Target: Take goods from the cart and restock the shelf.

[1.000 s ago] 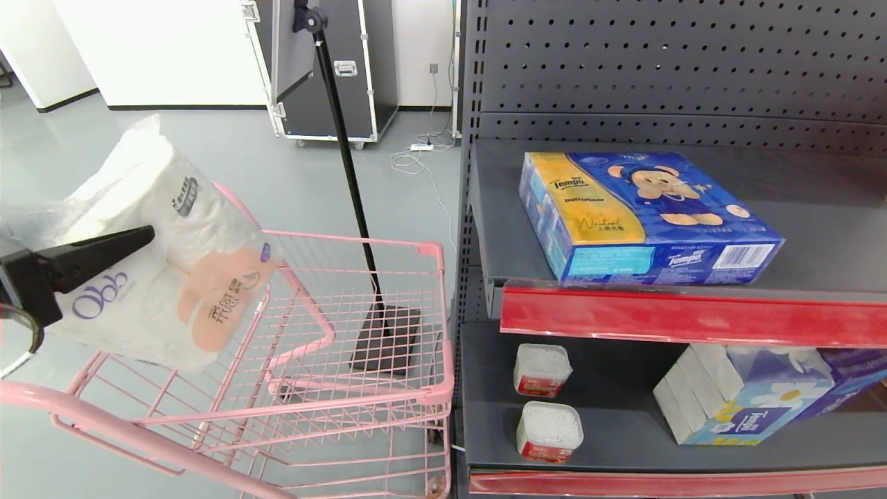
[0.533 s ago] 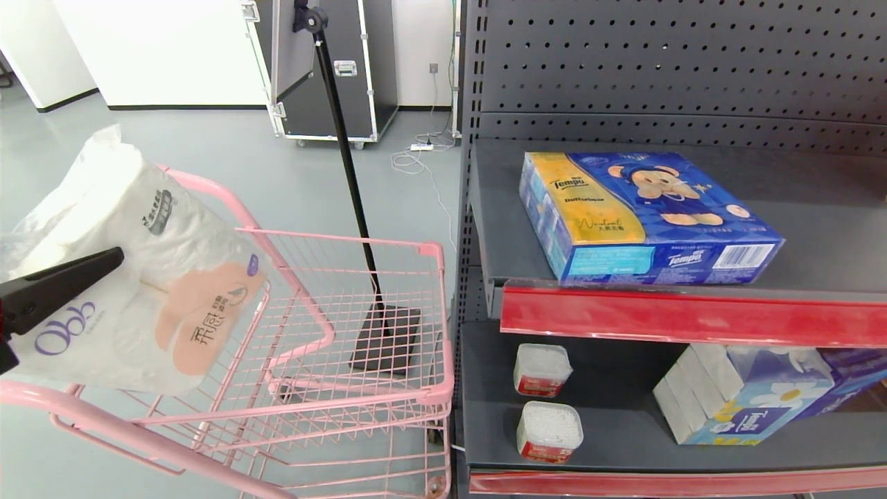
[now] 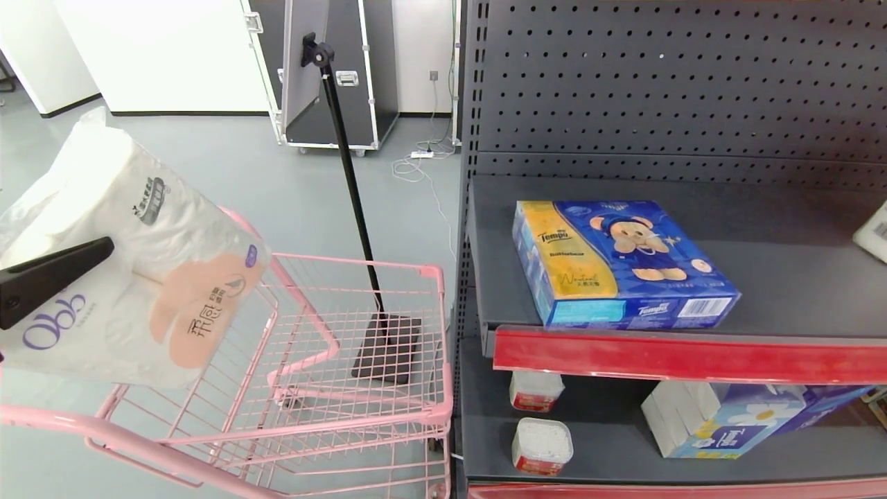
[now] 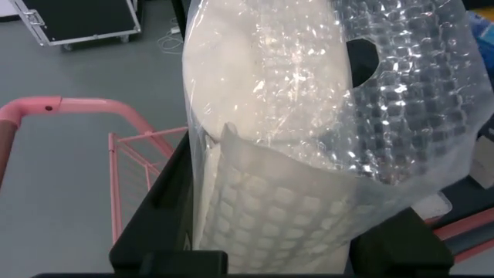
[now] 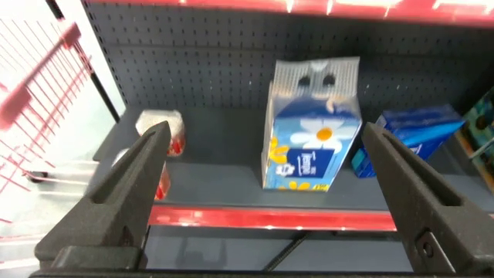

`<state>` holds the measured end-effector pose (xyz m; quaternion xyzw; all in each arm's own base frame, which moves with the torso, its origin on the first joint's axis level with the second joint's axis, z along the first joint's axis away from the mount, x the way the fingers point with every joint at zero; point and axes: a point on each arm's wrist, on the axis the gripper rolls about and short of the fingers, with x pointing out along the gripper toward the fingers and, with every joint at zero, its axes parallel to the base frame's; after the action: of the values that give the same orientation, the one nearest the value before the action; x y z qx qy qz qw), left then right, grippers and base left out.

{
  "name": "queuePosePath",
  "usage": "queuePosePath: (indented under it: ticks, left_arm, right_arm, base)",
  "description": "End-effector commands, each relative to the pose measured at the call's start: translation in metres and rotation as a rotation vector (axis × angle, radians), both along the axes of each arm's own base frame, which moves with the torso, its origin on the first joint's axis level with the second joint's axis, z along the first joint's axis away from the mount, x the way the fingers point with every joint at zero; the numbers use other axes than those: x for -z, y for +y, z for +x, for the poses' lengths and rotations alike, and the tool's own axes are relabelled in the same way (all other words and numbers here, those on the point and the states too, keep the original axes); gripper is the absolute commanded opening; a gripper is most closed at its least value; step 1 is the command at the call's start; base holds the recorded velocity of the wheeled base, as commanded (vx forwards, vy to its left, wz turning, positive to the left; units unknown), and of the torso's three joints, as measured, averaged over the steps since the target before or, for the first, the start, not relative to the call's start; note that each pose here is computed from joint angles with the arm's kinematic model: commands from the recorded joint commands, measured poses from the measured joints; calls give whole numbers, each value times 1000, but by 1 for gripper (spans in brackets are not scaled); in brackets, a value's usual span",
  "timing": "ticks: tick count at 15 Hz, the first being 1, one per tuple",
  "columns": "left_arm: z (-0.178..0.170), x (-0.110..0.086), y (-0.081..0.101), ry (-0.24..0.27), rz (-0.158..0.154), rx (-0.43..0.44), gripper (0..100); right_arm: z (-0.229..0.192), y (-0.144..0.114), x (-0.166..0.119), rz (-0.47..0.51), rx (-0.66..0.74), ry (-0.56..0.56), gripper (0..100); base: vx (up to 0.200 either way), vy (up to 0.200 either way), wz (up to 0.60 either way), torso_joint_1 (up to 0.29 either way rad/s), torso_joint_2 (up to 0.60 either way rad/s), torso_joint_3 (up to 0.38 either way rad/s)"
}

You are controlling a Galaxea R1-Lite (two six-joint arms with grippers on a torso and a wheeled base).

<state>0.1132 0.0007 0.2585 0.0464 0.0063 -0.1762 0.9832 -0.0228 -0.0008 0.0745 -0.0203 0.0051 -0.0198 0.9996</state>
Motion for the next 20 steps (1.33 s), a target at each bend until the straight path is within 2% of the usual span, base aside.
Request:
queuePosePath:
  ticks: [1, 6, 12, 16, 20]
  left_arm:
    - [-1, 0, 0, -3, 0, 12, 0]
    - [-3, -2, -1, -15, 5, 12, 0]
    - [-3, -2, -4, -16, 6, 44, 0]
    - [-2, -1, -4, -10, 6, 47, 0]
    - [0, -1, -4, -6, 7, 47, 0]
  right_arm:
    - [0, 0, 0, 1, 0, 0, 100]
    - [0, 0, 0, 1, -1, 1, 100]
    - [0, 0, 0, 1, -1, 0, 100]
    - [0, 0, 0, 1, -1, 0, 100]
    - [0, 0, 0, 1, 0, 1, 100]
  base:
    - [0, 0, 0, 178, -564, -369]
    - [0, 0, 0, 216, -594, -377]
    - [0, 0, 0, 168, -414, -252]
    - [0, 0, 0, 134, -322, -183]
    - [0, 0, 0, 8, -18, -10]
